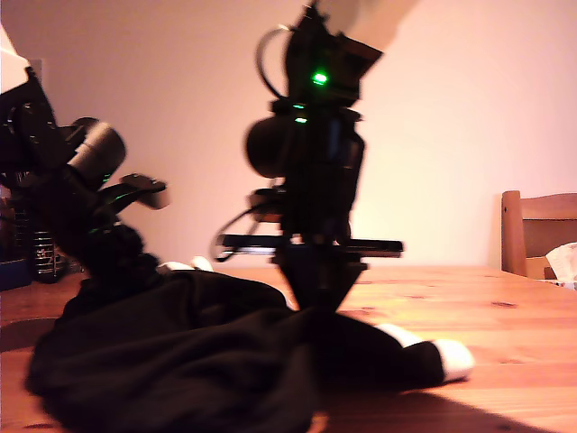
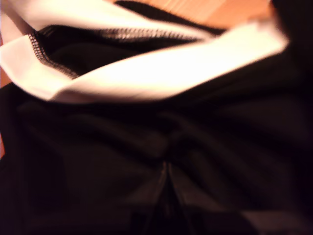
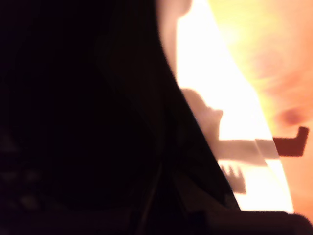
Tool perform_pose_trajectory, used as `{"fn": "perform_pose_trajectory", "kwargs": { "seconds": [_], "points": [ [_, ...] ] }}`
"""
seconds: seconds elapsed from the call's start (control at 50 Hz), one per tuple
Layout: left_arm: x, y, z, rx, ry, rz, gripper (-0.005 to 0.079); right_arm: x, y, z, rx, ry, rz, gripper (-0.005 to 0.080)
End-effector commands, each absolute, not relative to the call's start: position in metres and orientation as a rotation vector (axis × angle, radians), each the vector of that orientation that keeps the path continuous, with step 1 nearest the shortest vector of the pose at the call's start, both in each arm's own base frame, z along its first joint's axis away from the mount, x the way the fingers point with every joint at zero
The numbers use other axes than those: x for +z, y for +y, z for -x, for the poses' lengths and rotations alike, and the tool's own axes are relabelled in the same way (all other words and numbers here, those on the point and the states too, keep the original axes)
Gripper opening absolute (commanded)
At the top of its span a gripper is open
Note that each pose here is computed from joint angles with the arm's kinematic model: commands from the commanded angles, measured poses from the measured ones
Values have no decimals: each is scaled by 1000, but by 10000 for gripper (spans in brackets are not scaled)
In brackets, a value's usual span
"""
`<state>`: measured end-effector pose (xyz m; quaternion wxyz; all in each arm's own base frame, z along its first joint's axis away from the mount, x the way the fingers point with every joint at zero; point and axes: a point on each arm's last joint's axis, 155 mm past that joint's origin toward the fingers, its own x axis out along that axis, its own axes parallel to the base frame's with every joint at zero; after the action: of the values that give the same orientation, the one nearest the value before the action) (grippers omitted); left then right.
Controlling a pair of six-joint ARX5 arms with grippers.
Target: Fold the shorts in front of you. After folding it, place it to the right side.
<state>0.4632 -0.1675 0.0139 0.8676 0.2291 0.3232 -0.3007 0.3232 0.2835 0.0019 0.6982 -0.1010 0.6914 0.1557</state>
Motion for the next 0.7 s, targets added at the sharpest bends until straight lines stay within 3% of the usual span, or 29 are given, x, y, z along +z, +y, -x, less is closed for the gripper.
{"fn": "perform_pose_trajectory", "kwargs": {
  "seconds": [0.0,0.28,0.48,0.68],
  "points": [
    [-5,-185,-449,-692,696,-489,-20,-22,284,-296,342,1615,267,-11],
    [4,-217,-444,-759,626,-518,-20,-21,324,-280,437,1560,273,-11],
    [21,-199,-469,-668,604,-565,-20,-13,322,-287,433,1540,255,-11],
    [55,-182,-483,-613,647,-555,-19,23,317,-313,453,1430,220,-11]
  ]
}}
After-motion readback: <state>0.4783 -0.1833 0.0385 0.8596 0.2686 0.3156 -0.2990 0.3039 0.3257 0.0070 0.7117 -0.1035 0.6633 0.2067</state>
